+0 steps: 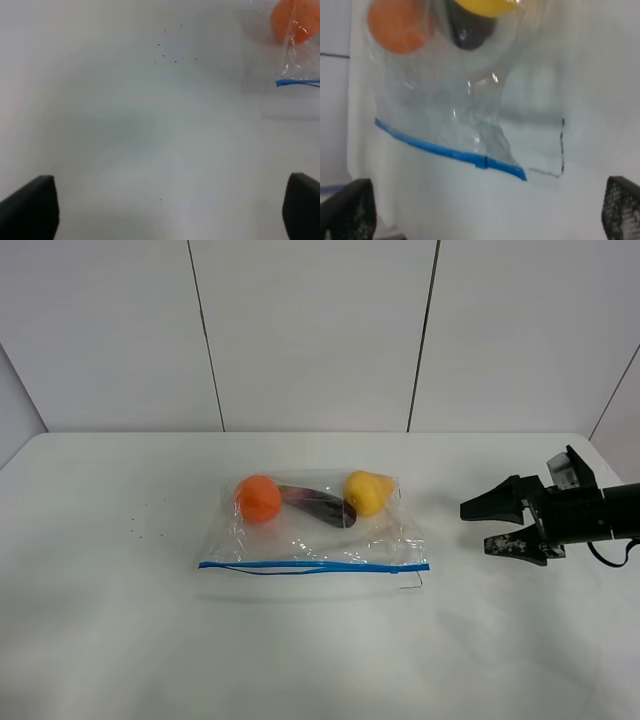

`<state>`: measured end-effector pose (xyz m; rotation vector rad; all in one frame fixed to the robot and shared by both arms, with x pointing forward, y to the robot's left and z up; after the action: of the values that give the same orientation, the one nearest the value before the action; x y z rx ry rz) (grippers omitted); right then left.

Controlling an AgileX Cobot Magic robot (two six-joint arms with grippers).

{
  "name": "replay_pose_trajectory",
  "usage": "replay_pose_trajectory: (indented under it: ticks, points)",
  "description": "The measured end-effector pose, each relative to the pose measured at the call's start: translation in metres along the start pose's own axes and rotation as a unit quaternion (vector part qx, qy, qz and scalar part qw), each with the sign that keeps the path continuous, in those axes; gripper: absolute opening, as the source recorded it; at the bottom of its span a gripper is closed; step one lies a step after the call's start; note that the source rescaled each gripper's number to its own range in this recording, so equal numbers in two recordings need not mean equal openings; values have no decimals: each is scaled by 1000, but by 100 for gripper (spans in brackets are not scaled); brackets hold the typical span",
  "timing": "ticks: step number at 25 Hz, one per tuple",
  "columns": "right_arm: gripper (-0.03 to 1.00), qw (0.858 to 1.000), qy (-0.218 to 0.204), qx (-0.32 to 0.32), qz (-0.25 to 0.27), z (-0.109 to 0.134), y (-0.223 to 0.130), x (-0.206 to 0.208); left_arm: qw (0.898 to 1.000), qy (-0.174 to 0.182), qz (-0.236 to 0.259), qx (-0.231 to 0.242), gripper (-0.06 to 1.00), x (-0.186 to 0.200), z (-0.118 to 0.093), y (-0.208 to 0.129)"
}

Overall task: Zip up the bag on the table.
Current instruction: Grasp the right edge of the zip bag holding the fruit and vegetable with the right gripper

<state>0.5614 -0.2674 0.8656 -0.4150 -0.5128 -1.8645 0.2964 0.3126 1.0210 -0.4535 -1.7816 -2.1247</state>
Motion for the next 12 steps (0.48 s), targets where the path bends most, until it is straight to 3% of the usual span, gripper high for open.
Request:
replay_pose_trajectory:
  ticks: [6,12]
  points:
    - [100,999,6,-9,50,-10,-9,-32,1000,0,0,0,100,0,0,0]
    - [100,998,12,2,57,-5,-4,-49,1000,0,0,0,100,0,0,0]
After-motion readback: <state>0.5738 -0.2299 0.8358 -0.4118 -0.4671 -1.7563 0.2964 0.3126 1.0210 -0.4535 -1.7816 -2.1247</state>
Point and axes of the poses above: a point on each arm's last joint axis where the gripper is mounted, x pointing back along that axis away from the gripper, z along the wrist's bending axis when the last joint is at zero, y = z × x, the point moved 7 cm from there along -x, pointing out along that axis toward the gripper, and after that the axes turned 7 degrees about -x, right-handed, at the moved point
